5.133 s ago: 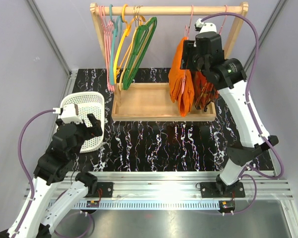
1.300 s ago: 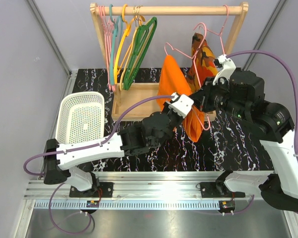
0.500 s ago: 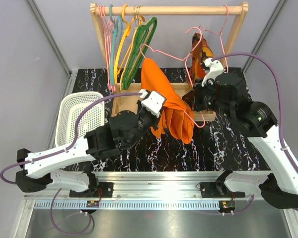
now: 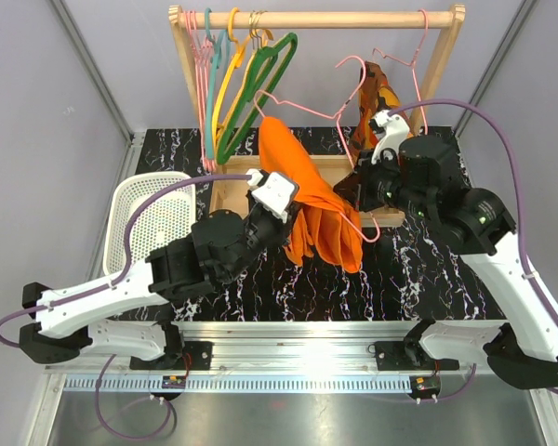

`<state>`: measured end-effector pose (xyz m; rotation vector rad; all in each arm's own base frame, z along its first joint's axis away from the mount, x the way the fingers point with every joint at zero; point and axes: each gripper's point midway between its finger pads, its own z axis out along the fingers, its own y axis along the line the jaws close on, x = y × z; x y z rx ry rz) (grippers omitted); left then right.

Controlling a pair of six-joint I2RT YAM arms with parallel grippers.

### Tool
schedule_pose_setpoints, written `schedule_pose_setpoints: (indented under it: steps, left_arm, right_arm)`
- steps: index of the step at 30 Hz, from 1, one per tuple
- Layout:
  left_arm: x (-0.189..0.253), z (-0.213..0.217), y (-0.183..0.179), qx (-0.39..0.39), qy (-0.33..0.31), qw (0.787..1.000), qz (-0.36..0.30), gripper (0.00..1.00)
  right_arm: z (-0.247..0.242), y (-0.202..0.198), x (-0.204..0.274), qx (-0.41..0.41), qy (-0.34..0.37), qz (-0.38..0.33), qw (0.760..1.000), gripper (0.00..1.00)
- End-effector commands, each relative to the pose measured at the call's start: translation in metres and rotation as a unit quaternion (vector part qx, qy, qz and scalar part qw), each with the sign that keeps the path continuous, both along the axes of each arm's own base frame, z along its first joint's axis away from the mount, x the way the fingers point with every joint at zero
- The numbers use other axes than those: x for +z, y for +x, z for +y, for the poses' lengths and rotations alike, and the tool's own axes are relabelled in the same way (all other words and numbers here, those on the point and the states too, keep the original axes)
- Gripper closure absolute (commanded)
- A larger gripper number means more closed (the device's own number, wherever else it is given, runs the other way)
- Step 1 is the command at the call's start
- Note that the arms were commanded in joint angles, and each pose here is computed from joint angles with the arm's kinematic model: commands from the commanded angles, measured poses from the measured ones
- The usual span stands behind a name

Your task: Remove the trousers from the hanger

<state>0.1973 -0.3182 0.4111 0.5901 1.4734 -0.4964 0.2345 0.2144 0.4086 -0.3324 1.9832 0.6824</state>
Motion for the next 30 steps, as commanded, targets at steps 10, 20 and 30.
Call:
schedule_pose_setpoints:
  steps: [10, 20, 30]
  left_arm:
    - [0.132, 0.069, -0.022, 0.001, -0.166, 0.983, -0.082, 1.00]
    - [0.151, 0.079, -0.027, -0.004, -0.174, 0.979, -0.106, 1.00]
    - [0.183, 0.096, -0.042, -0.036, -0.205, 0.970, -0.129, 1.00]
  right_arm:
    - [-0.017, -0.016, -0.066, -0.016, -0.008, 0.036, 0.999, 1.00]
    - [-0.036, -0.054, -0.133, -0.012, -0.022, 0.106, 0.994, 1.00]
    - [-0.053, -0.059, -0.167, -0.042, -0.061, 0.135, 0.988, 1.00]
